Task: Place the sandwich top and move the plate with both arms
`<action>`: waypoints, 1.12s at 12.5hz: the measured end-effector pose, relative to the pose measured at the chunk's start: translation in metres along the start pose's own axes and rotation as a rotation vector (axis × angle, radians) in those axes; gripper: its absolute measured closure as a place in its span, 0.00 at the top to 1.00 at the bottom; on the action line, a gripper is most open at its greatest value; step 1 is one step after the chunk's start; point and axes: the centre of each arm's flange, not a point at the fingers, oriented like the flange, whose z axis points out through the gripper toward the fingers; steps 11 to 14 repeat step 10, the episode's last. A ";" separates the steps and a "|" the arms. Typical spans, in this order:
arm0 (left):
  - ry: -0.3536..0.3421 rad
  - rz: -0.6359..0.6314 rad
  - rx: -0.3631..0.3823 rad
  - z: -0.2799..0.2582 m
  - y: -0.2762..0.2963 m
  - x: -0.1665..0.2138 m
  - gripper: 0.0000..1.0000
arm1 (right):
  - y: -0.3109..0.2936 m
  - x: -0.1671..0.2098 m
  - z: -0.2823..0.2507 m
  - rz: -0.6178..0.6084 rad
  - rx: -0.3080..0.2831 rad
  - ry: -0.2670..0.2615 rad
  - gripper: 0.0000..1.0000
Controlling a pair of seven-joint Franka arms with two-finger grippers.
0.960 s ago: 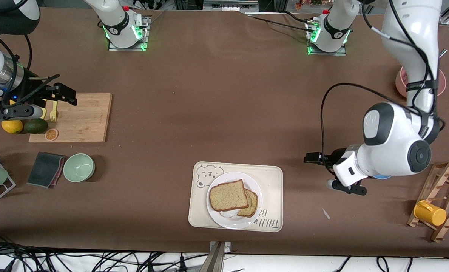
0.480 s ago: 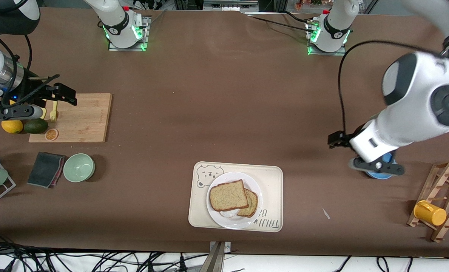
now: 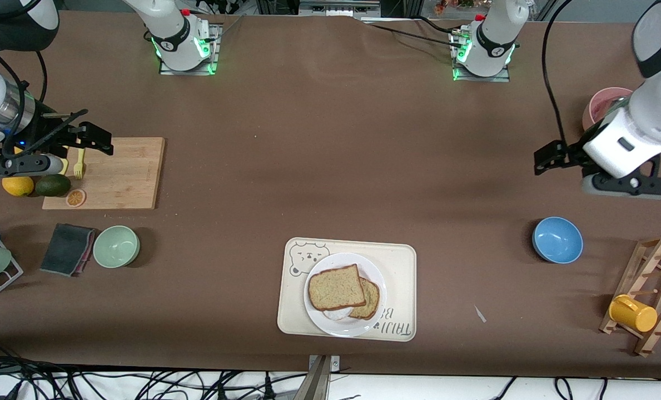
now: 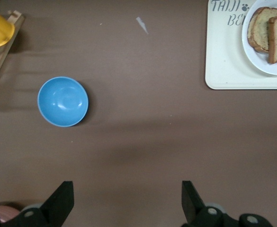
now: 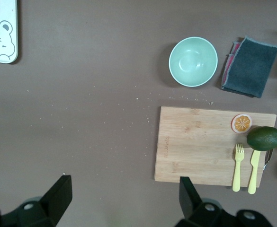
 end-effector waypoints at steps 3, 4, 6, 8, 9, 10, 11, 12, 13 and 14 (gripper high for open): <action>0.028 -0.039 -0.007 -0.021 -0.025 -0.029 1.00 | 0.000 0.000 0.000 0.000 0.000 0.000 1.00; 0.031 -0.042 -0.008 -0.024 -0.027 -0.035 1.00 | 0.000 0.000 0.000 0.000 0.000 0.000 1.00; 0.027 -0.046 -0.008 -0.022 -0.029 -0.036 1.00 | 0.000 0.000 -0.001 -0.001 0.000 0.001 1.00; 0.018 -0.046 -0.008 -0.018 -0.029 -0.036 1.00 | 0.000 0.000 -0.002 -0.001 0.000 0.003 1.00; 0.016 -0.045 -0.008 -0.018 -0.028 -0.036 1.00 | 0.000 0.000 -0.004 -0.002 0.000 0.008 1.00; 0.016 -0.044 -0.008 -0.017 -0.028 -0.036 1.00 | 0.000 0.000 -0.006 -0.004 0.000 0.013 1.00; 0.016 -0.044 -0.008 -0.017 -0.028 -0.036 1.00 | 0.000 0.000 -0.006 -0.004 0.000 0.013 1.00; 0.016 -0.044 -0.008 -0.017 -0.028 -0.036 1.00 | 0.000 0.000 -0.006 -0.004 0.000 0.013 1.00; 0.016 -0.044 -0.008 -0.017 -0.028 -0.036 1.00 | 0.000 0.000 -0.006 -0.004 0.000 0.013 1.00; 0.016 -0.044 -0.008 -0.017 -0.028 -0.036 1.00 | 0.000 0.000 -0.006 -0.004 0.000 0.013 1.00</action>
